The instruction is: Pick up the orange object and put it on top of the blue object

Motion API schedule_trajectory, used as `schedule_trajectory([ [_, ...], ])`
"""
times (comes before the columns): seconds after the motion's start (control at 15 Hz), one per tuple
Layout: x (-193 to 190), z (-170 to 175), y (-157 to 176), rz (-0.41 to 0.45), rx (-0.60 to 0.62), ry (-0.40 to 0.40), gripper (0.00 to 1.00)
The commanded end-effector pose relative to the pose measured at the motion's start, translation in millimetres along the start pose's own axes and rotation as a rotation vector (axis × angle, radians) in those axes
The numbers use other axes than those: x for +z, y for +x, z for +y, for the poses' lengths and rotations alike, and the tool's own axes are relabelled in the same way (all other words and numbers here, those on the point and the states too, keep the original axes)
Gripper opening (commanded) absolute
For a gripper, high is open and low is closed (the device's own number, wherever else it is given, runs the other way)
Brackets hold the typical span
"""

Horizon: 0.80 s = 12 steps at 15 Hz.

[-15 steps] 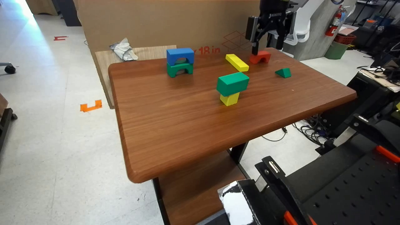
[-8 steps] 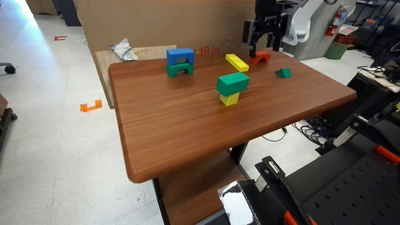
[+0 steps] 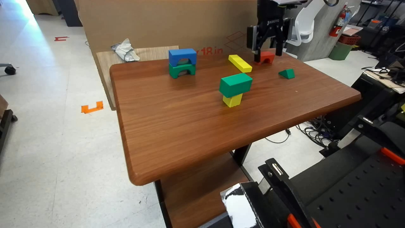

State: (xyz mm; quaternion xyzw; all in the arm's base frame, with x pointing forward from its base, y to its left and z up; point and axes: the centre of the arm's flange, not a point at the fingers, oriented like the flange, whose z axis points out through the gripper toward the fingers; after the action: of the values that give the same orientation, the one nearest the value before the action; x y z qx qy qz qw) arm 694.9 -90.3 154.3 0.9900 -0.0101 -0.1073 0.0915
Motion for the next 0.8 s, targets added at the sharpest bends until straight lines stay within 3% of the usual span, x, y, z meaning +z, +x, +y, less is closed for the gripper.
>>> schedule_trajectory([
  [0.0, -10, -5, 11, -0.021, -0.030, 0.000, 0.58],
  [0.13, -22, -6, 9, -0.012, -0.035, 0.019, 0.44],
  [0.33, -44, -6, 6, 0.011, -0.028, 0.041, 0.44],
  [0.73, -128, -11, -5, 0.106, 0.119, 0.204, 0.44],
])
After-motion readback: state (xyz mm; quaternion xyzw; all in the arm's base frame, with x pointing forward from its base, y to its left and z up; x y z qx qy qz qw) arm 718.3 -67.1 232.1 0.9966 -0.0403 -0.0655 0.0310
